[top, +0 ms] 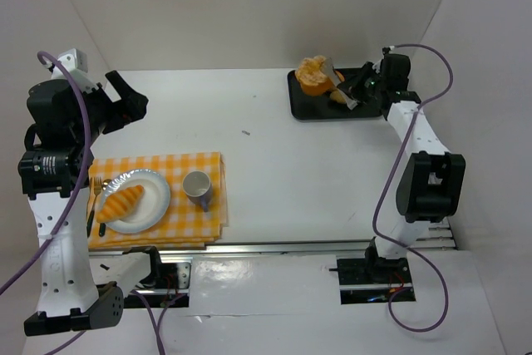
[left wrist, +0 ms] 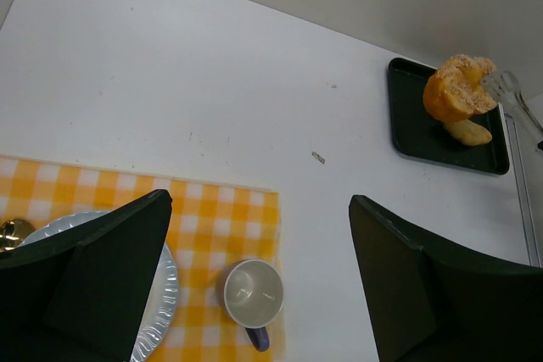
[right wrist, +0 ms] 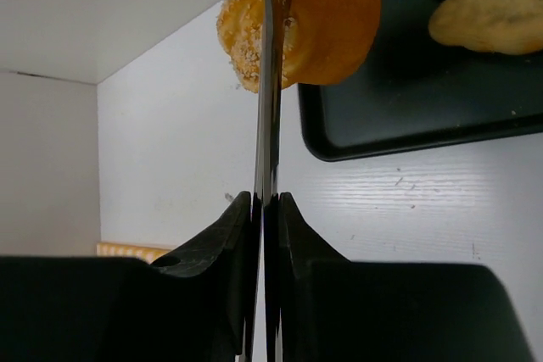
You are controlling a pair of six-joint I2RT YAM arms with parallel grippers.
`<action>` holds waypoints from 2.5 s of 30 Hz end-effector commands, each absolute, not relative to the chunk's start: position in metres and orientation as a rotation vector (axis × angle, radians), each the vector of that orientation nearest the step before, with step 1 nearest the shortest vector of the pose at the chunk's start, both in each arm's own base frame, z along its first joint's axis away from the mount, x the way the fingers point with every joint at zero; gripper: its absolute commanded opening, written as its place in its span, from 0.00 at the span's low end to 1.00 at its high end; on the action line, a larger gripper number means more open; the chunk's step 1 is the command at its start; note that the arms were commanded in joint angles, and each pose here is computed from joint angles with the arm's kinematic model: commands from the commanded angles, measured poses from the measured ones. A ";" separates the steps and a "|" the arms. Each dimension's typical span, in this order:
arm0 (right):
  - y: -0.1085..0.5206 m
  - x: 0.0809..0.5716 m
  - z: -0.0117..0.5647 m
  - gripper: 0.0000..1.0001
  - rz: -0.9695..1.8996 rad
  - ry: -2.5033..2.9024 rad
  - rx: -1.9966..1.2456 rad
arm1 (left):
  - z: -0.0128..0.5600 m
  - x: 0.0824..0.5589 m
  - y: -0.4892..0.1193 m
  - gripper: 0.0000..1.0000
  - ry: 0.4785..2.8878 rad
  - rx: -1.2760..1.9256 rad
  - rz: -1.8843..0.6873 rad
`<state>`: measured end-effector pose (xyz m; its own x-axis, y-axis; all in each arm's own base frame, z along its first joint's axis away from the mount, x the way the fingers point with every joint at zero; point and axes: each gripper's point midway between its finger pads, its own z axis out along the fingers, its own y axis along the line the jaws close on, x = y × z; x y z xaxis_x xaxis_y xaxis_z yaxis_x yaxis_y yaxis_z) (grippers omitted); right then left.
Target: Place the bread
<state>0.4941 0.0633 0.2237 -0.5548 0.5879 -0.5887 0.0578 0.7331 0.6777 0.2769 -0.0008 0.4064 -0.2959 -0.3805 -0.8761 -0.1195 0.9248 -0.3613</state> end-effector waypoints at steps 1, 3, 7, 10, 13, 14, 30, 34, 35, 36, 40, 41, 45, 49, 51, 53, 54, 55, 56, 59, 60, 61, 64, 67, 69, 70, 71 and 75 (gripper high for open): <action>0.089 0.486 0.316 0.00 0.826 1.876 0.279 | 0.421 0.277 -0.004 0.99 1.814 -0.341 -0.281; 0.114 0.478 0.323 0.00 0.861 1.882 0.226 | 0.423 0.275 -0.003 0.99 1.803 -0.345 -0.273; 0.186 0.453 0.342 0.00 0.969 1.859 0.045 | 0.423 0.274 -0.005 0.99 1.804 -0.346 -0.289; 0.257 0.428 0.347 0.00 1.076 1.868 -0.107 | 0.427 0.273 -0.007 0.99 1.797 -0.335 -0.301; 0.323 0.405 0.337 0.00 1.182 1.890 -0.250 | 0.427 0.273 -0.007 0.99 1.797 -0.335 -0.301; 0.342 0.401 0.327 0.00 1.217 1.912 -0.275 | 0.427 0.273 -0.007 0.99 1.797 -0.335 -0.301; 0.515 0.270 0.259 0.00 1.493 2.044 -0.737 | 0.427 0.270 -0.005 0.99 1.796 -0.337 -0.275; 0.517 0.245 0.235 0.00 1.518 2.110 -0.742 | 0.426 0.272 -0.007 0.99 1.797 -0.327 -0.288; 0.515 0.241 0.224 0.00 1.520 2.141 -0.749 | 0.426 0.272 -0.007 0.99 1.797 -0.327 -0.288; 0.516 0.235 0.219 0.00 1.525 2.160 -0.750 | 0.426 0.272 -0.007 0.99 1.797 -0.327 -0.288; 0.515 0.228 0.216 0.02 1.526 2.172 -0.760 | 0.426 0.271 -0.009 0.99 1.798 -0.321 -0.296; 0.513 0.227 0.211 0.14 1.512 2.194 -0.767 | 0.426 0.271 -0.009 0.99 1.798 -0.321 -0.296; 0.510 0.232 0.217 0.40 1.461 2.191 -0.756 | 0.426 0.271 -0.009 0.99 1.798 -0.321 -0.296; 0.506 0.239 0.251 0.50 1.428 2.110 -0.740 | 0.426 0.271 -0.009 0.99 1.798 -0.321 -0.296; 0.502 0.242 0.258 0.52 1.396 2.103 -0.729 | 0.426 0.272 -0.009 0.99 1.797 -0.329 -0.303; 0.496 0.252 0.262 0.53 1.335 2.099 -0.705 | 0.426 0.272 -0.009 0.99 1.797 -0.329 -0.303; 0.496 0.256 0.266 0.53 1.321 2.078 -0.705 | 0.426 0.271 -0.011 0.99 1.798 -0.323 -0.311; 0.492 0.262 0.264 0.53 1.302 2.093 -0.687 | 0.426 0.271 -0.011 0.99 1.798 -0.323 -0.311; 0.491 0.261 0.268 0.53 1.305 2.083 -0.686 | 0.426 0.271 -0.011 0.99 1.798 -0.323 -0.311; 0.473 0.277 0.272 0.53 1.280 2.078 -0.602 | 0.426 0.272 -0.009 0.99 1.797 -0.330 -0.301; 0.465 0.285 0.283 0.55 1.261 2.046 -0.567 | 0.426 0.272 -0.009 0.99 1.797 -0.330 -0.301; 0.459 0.290 0.285 0.57 1.243 2.045 -0.545 | 0.423 0.272 -0.009 0.99 1.805 -0.333 -0.301; 0.426 0.307 0.276 0.57 1.106 2.084 -0.462 | 0.423 0.272 -0.009 0.99 1.806 -0.333 -0.301; 0.375 0.336 0.270 0.57 0.858 2.080 -0.313 | 0.423 0.272 -0.009 0.99 1.806 -0.333 -0.301; 0.328 0.348 0.245 0.57 0.638 2.122 -0.201 | 0.423 0.272 -0.009 0.99 1.806 -0.333 -0.301; 0.311 0.352 0.235 0.57 0.552 2.131 -0.177 | 0.423 0.272 -0.009 0.99 1.806 -0.333 -0.301; 0.296 0.349 0.213 0.57 0.465 2.166 -0.169 | 0.423 0.272 -0.009 0.99 1.806 -0.333 -0.301; 0.258 0.351 0.170 0.57 0.272 2.189 -0.165 | 0.423 0.272 -0.009 0.99 1.806 -0.333 -0.301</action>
<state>0.3458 0.2937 0.1961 -0.6235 0.0546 -0.7799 -0.2933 0.9084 0.2980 0.2723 -0.0060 0.4097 -0.2911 -0.3761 -0.8796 -0.0962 0.9263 -0.3643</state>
